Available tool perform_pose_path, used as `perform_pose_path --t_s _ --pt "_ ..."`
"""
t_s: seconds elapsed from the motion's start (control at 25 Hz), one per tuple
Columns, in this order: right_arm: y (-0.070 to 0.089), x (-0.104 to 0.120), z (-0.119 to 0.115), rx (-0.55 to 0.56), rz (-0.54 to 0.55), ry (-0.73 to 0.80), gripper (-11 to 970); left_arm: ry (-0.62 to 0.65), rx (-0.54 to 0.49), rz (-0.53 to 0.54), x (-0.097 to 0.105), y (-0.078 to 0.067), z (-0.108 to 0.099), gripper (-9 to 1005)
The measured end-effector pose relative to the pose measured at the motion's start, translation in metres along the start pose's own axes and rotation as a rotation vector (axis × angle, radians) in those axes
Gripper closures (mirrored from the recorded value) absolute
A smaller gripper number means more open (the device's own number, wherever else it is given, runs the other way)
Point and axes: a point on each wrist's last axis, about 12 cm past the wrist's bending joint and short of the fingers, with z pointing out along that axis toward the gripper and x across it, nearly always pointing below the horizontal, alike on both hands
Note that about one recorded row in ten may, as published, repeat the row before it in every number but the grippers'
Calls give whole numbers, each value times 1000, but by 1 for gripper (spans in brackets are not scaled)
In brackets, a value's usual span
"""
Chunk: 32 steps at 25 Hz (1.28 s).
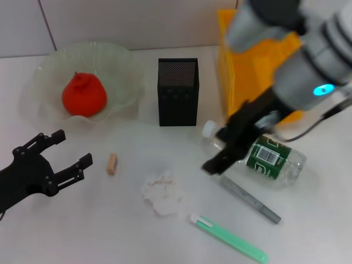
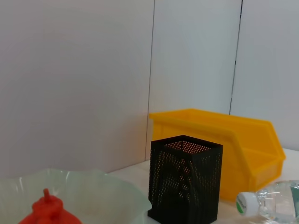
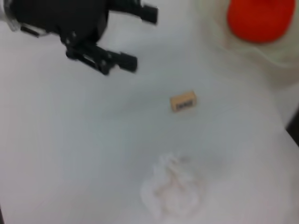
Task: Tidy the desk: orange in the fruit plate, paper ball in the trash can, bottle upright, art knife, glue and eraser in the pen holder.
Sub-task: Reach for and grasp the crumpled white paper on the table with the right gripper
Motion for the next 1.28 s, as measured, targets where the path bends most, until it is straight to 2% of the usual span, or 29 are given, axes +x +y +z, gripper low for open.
perform_pose_path --t_s 0.04,0.08,0.12,0.28,0.32,0.44,0.68,0.92,1.28 --pt "6 -8 13 -1 -7 -8 169 2 1 -7 2 -1 1 139" --pt "6 -8 13 -1 -7 -8 169 2 1 -7 2 -1 1 139" --pt "10 -12 26 -3 -3 -6 169 4 0 -10 2 -1 1 139" --pt "14 -15 44 -1 2 10 168 6 -1 -9 2 -1 1 139" --pt "18 -18 55 9 -8 13 168 7 -2 -8 2 -1 1 139" --pt "26 -23 67 23 -30 8 168 7 -2 2 2 0 1 139" --pt "31 -26 79 32 -32 -7 169 8 -3 8 2 0 2 139" --pt "34 -28 101 31 -29 -5 169 9 -4 8 2 0 2 139" --pt "36 -30 116 24 -28 -12 169 10 -3 8 2 0 2 139"
